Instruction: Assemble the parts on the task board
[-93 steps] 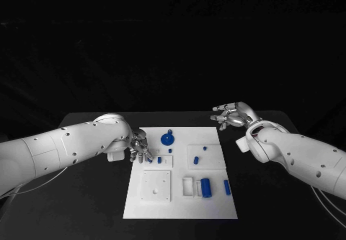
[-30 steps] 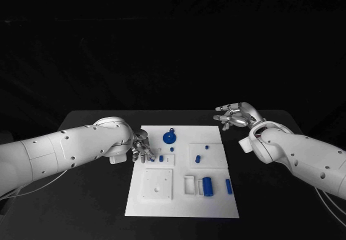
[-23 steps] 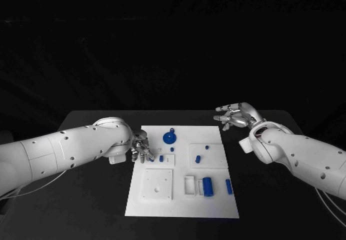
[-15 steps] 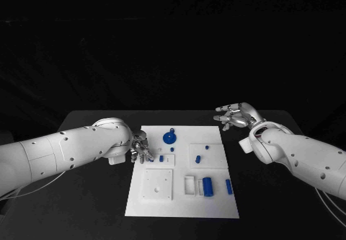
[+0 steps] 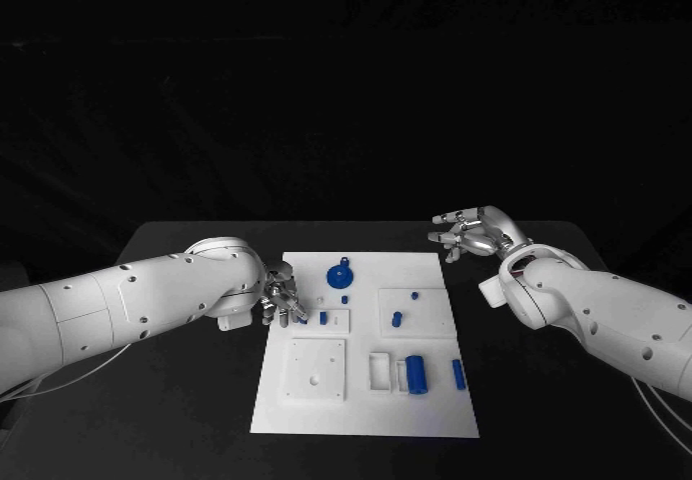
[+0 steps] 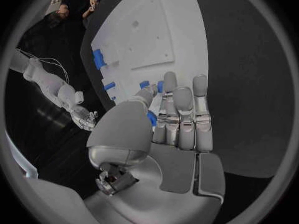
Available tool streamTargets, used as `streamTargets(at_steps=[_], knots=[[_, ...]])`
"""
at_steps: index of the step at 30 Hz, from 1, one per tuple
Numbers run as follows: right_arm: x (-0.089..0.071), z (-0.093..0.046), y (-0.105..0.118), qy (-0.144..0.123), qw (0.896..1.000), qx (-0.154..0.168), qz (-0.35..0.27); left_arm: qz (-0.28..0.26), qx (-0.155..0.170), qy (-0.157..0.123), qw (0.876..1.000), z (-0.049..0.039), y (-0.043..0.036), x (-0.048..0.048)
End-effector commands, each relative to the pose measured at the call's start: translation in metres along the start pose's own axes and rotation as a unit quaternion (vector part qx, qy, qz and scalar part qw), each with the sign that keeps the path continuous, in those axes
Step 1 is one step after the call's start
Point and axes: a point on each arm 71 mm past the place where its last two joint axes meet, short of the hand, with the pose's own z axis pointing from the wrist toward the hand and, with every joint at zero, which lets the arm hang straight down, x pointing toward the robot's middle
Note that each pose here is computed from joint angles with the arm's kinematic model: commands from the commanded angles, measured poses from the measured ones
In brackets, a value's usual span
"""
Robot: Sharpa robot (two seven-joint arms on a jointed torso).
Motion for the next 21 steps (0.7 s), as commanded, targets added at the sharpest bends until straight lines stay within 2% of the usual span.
streamTargets(at_steps=[1,12,21], knots=[[0.0014,-0.0002,0.001,0.007,1.0,-0.005,0.001,-0.004,-0.005,-0.004,1.0,0.0003,-0.0002,0.0004],[0.0014,-0.0005,0.0013,0.008,1.0,-0.005,0.001,-0.004,-0.005,0.001,1.0,0.0025,-0.0044,0.0041],[0.0013,-0.0005,0.0011,0.008,1.0,-0.005,0.001,-0.004,-0.007,0.002,1.0,0.0045,-0.0048,0.0072]])
